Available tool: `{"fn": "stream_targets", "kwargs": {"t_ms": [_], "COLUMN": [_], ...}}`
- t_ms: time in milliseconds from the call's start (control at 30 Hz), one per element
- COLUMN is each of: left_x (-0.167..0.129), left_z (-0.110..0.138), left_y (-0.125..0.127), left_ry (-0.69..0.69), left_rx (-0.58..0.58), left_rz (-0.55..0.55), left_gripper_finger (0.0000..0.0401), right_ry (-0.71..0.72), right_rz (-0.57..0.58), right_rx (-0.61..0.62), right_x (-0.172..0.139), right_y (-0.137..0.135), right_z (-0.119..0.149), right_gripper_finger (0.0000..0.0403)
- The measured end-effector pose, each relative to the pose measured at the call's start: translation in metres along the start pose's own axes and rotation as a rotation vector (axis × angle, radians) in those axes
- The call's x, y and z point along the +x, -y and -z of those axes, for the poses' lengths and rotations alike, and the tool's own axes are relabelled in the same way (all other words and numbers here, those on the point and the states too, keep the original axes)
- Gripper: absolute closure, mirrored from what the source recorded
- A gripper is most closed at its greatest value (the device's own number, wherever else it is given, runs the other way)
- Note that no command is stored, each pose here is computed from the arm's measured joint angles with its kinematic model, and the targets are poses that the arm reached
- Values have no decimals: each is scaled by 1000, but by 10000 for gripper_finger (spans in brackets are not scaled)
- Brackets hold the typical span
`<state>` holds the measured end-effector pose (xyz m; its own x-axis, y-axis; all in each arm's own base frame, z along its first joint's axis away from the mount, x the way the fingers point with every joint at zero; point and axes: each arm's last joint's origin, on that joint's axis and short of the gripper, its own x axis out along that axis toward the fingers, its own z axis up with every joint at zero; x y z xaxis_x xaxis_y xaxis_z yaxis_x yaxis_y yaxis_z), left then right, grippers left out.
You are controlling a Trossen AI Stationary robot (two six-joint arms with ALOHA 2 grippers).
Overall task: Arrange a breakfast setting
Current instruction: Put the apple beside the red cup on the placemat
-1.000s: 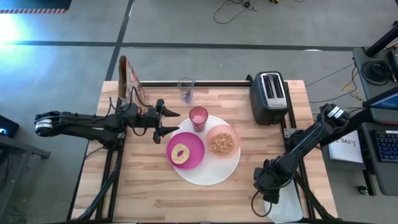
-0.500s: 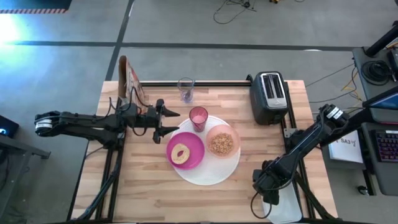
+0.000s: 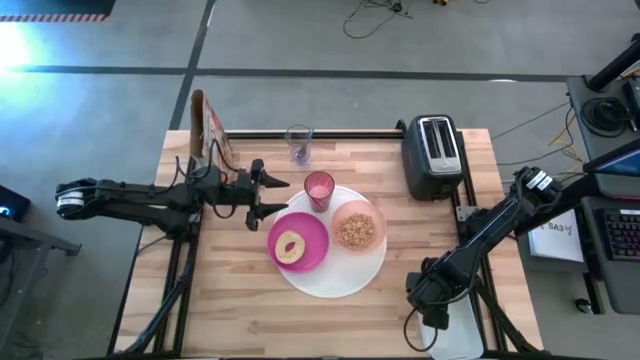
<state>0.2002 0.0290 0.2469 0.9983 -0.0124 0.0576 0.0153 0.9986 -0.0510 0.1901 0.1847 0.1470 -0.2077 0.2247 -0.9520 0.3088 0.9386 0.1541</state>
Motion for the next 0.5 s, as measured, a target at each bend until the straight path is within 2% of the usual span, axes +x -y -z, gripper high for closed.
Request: {"fn": "stream_targets", "kwargs": {"t_ms": [233, 500], "left_x": [0, 0], "left_z": [0, 0], "left_y": [0, 0], "left_ry": [0, 0], "left_rx": [0, 0], "left_rz": [-1, -1], "left_gripper_finger": [140, 140], "right_ry": [39, 54], "right_rz": [-43, -44], "right_rx": [22, 71], "right_x": [-13, -15], "right_y": [1, 1], "right_z": [5, 5], "right_gripper_finger": [320, 252]}}
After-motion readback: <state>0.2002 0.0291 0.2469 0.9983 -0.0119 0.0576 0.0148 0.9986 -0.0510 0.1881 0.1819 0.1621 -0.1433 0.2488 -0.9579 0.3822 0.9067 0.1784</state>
